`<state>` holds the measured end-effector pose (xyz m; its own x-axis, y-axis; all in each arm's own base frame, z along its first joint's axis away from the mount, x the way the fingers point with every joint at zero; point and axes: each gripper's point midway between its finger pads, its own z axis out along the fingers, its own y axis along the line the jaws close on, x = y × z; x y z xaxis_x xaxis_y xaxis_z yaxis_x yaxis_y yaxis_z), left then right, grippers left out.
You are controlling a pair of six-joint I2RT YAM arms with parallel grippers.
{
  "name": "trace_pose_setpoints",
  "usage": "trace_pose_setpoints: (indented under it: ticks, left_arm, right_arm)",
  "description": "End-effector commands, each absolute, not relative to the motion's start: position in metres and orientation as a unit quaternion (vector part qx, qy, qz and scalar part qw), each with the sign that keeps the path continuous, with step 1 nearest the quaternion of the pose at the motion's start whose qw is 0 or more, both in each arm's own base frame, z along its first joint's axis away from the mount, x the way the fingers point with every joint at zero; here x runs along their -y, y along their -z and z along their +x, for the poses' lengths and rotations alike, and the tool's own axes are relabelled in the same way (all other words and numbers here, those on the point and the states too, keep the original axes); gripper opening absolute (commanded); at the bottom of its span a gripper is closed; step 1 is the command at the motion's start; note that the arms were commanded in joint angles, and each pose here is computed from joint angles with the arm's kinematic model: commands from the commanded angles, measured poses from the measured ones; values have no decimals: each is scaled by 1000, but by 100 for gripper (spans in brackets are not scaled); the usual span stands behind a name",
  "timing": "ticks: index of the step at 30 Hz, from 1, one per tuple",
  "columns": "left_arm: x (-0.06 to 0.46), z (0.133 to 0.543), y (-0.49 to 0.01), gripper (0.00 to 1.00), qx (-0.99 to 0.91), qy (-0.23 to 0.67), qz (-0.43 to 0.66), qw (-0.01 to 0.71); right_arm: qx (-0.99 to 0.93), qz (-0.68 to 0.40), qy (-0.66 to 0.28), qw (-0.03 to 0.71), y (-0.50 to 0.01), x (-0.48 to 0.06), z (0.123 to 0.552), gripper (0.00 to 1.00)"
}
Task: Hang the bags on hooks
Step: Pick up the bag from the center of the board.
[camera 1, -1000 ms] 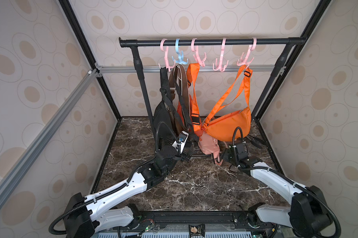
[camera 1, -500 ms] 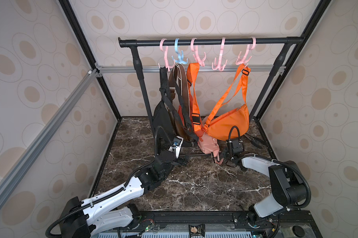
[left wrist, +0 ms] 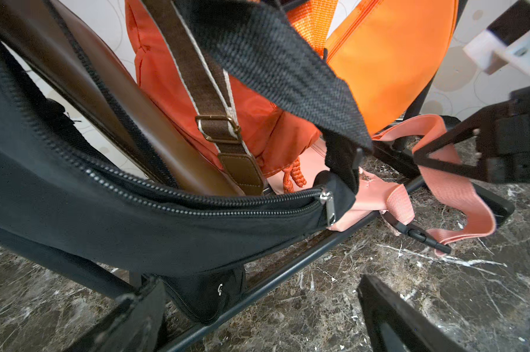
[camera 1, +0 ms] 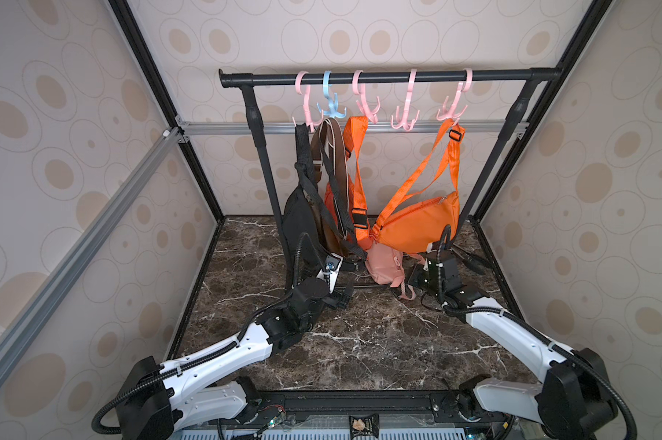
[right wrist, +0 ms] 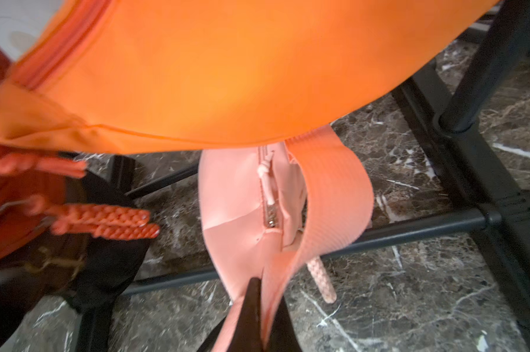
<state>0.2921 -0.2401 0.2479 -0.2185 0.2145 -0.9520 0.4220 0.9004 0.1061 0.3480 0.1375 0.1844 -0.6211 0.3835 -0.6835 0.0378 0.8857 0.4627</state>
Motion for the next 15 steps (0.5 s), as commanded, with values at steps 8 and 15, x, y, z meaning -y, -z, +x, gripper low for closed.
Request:
trace_pose_setpoints:
  ticks: [8,15]
  left_arm:
    - [240,298,-273,100,-767,87,186,608]
    - [238,294,-286,100,-756,93,186,620]
  right_arm:
    - [-847,-44,-349,399,-302,-200,275,0]
    - [-781,-144,-426,433,-390,-222,227,0]
